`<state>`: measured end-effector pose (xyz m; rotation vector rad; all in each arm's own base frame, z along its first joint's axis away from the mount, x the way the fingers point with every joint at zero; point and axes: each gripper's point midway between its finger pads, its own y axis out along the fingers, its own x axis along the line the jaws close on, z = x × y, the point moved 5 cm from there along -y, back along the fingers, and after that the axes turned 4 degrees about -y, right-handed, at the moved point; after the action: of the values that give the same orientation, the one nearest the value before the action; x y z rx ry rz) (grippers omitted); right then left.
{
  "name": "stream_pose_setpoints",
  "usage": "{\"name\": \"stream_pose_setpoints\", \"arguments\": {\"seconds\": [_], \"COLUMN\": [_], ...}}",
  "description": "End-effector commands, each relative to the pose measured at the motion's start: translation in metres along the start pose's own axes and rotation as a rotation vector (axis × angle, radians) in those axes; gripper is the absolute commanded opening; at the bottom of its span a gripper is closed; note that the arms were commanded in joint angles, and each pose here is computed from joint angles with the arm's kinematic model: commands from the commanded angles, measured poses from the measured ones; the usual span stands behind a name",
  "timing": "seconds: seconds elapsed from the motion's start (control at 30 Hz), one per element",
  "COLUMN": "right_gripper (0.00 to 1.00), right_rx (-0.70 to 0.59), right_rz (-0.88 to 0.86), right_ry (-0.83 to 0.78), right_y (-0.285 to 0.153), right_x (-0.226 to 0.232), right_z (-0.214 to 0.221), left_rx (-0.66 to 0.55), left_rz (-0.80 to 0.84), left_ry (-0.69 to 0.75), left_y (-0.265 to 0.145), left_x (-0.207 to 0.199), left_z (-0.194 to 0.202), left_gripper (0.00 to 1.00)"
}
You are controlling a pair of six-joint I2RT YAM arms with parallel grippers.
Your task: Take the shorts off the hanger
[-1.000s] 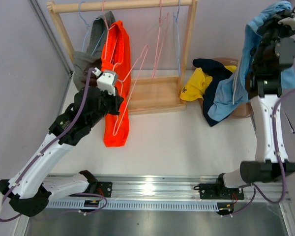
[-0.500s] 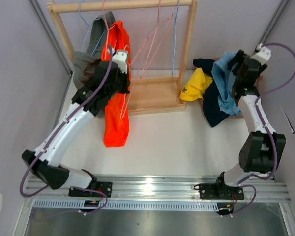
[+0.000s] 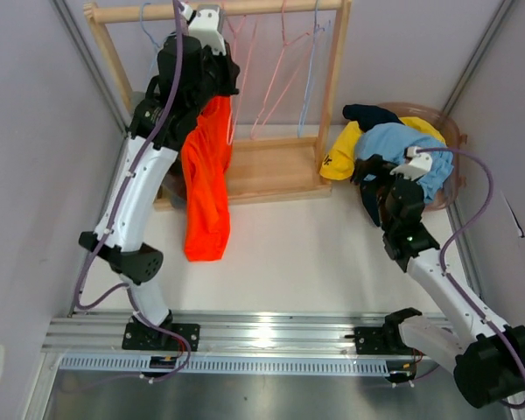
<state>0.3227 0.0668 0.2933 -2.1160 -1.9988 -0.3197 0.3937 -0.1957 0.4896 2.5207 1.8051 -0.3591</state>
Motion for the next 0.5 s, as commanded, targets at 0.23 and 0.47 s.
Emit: {"name": "stream_pose_setpoints", "arguments": {"seconds": [0.23, 0.47], "right_gripper": [0.92, 0.92], "right_rx": [0.085, 0.089], "right_rz": [-0.119, -0.136], "right_ry": [-0.069, -0.083], "right_y": [-0.047, -0.058], "right_x": [0.04, 0.038], "right_z": [0.054, 0.058], "left_rx": [-0.124, -0.13], "left_rz": [0.037, 0.039], "left_ry": [-0.075, -0.126], "left_y": [0.061, 0.093], "left_x": [0.009, 0.017], "left_z": [-0.016, -0.005], "left_gripper": [0.0, 0.0]}}
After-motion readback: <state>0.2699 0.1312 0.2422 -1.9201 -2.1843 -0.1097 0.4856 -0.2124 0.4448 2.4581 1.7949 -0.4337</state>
